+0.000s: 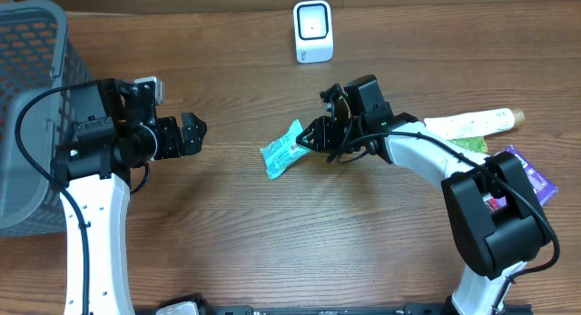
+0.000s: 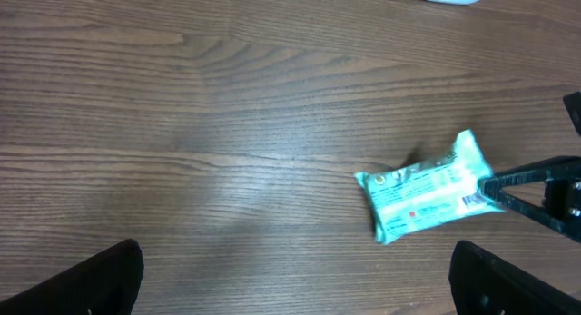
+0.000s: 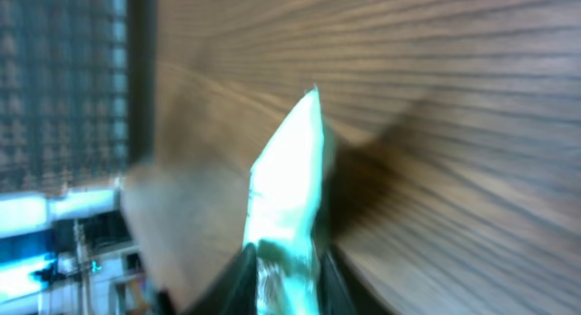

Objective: Scan the item barcode

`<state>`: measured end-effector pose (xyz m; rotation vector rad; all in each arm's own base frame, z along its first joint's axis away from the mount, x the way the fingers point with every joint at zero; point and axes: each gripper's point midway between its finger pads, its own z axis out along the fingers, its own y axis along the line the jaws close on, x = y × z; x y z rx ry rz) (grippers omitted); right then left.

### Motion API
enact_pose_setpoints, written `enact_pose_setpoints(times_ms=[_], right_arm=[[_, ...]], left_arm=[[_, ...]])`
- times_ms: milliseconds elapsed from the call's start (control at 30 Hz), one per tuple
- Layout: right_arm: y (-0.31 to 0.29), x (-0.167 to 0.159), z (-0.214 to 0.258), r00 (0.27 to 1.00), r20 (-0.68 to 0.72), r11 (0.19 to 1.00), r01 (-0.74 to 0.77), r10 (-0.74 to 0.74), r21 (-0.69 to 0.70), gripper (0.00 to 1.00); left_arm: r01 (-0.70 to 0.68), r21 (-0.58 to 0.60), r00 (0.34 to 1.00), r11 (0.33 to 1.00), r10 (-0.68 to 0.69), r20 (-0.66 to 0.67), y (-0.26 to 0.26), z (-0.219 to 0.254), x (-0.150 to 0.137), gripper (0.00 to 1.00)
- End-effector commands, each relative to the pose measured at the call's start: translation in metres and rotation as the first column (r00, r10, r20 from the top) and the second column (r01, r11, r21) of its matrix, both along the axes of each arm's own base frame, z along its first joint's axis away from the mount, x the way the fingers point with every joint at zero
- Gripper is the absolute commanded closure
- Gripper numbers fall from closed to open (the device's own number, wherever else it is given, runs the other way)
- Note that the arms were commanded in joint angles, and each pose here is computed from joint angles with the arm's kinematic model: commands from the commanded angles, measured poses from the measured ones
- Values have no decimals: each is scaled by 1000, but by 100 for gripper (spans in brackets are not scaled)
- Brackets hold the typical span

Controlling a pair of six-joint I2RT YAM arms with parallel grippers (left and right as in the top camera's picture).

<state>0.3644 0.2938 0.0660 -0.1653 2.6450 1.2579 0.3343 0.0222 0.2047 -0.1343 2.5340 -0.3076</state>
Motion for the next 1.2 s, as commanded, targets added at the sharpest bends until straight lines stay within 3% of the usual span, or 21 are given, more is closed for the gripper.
enact_pose_setpoints(times_ms=[0,100,300,400,600,733,933,1167], right_arm=[[-19,14,-8,997,44,994,64,-60,-94,60],[-41,22,-13,995,55,978,96,-88,-185,51],[-59,22,7,997,78,945,48,-24,-323,51],[-38,10,15,997,68,951,-14,37,-309,61],[34,-19,23,985,100,970,-117,141,-215,62],[75,-25,23,976,163,977,-114,144,-182,72],[103,-34,0,971,174,973,-131,164,-189,84],[114,-46,-32,970,140,963,-168,200,-212,88]], left_arm=[[19,-3,1000,1000,-19,22,-4,7,2,0],[19,-3,1000,1000,-19,22,-4,7,2,0],[19,-3,1000,1000,-19,22,-4,7,2,0],[19,-3,1000,1000,-19,22,-4,7,2,0],[20,-3,1000,1000,-20,22,-4,7,2,0],[19,-3,1000,1000,-19,22,-4,7,2,0],[19,-3,1000,1000,-19,22,-4,7,2,0],[19,-3,1000,1000,-19,22,-4,7,2,0]])
